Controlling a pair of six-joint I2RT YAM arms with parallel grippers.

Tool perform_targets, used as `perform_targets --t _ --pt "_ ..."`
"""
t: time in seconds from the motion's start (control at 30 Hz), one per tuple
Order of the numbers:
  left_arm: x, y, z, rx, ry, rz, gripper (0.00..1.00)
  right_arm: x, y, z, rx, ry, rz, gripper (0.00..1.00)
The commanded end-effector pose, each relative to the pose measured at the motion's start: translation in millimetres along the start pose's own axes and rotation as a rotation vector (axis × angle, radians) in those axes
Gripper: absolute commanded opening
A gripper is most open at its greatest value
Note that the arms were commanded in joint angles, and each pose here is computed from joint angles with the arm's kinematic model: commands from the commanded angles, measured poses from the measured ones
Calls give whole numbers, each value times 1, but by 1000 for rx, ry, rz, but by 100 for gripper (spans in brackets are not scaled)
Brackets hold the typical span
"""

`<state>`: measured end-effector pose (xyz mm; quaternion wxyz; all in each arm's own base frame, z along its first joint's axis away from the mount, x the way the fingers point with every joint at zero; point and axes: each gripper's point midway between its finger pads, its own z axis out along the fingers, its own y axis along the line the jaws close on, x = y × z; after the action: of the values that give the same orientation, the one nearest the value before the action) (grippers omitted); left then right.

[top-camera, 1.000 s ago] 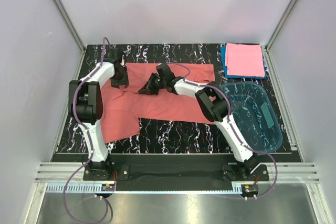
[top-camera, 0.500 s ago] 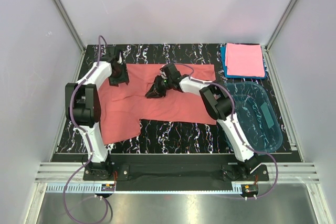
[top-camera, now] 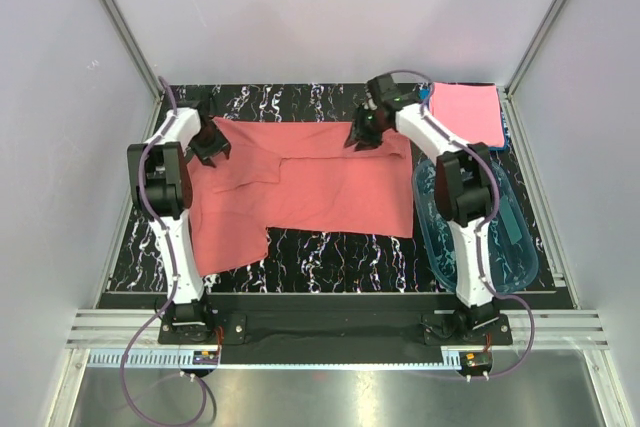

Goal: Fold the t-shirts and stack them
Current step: Fold the tshirt

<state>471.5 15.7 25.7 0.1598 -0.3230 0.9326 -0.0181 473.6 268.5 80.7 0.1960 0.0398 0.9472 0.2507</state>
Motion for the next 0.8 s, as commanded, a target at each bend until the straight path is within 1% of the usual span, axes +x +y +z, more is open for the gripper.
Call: perform_targets --t 0.0,0.07,0.17,0.3,0.33,0.4,0.43,0.47,0.5,0.53,0.57,0.6,0.63,0.67,0.7,0.73,0.77 --pt "4 48 14 -178 54 -122 50 -26 -45 -44 199 -59 -83 42" --pt "-4 70 14 -206 57 -157 51 -42 -66 -53 234 -79 -46 42" --pt "-13 95 15 -230 75 -181 50 -49 -86 -55 258 -82 15 41" --pt "-23 111 10 -257 58 -159 50 -68 -108 -52 243 -115 105 42" --pt "-24 114 8 -256 61 -150 50 -73 -107 -51 199 -115 140 42" --pt "-24 109 5 -221 62 -140 50 -75 -107 -37 145 -100 164 42" --pt "-22 105 5 -194 65 -129 50 -78 -95 -35 85 -87 180 43" --pt "-20 102 5 -168 71 -115 50 -77 -92 -32 61 -74 195 43" --pt "-22 93 -4 -114 60 -117 50 -78 -87 -28 29 -74 206 43" --pt "-19 90 -2 -89 53 -117 50 -71 -79 -22 -23 -44 270 43" --pt "-19 85 -5 -65 45 -115 50 -70 -75 -20 -54 -44 304 45" --pt "-20 81 -8 -39 40 -116 50 -80 -66 -22 -107 -86 321 50" --pt "-23 78 -14 -26 17 -114 50 -66 -65 -15 -126 -48 421 52" --pt "-22 78 -14 -25 15 -125 50 -65 -64 -13 -136 -55 468 53" --pt "-20 72 -17 7 26 -128 50 -77 -57 -17 -178 -106 487 55" --pt "-21 70 -20 19 16 -133 50 -66 -63 -9 -163 -95 593 56" --pt "-19 70 -19 21 21 -136 50 -69 -57 -12 -174 -124 607 56"
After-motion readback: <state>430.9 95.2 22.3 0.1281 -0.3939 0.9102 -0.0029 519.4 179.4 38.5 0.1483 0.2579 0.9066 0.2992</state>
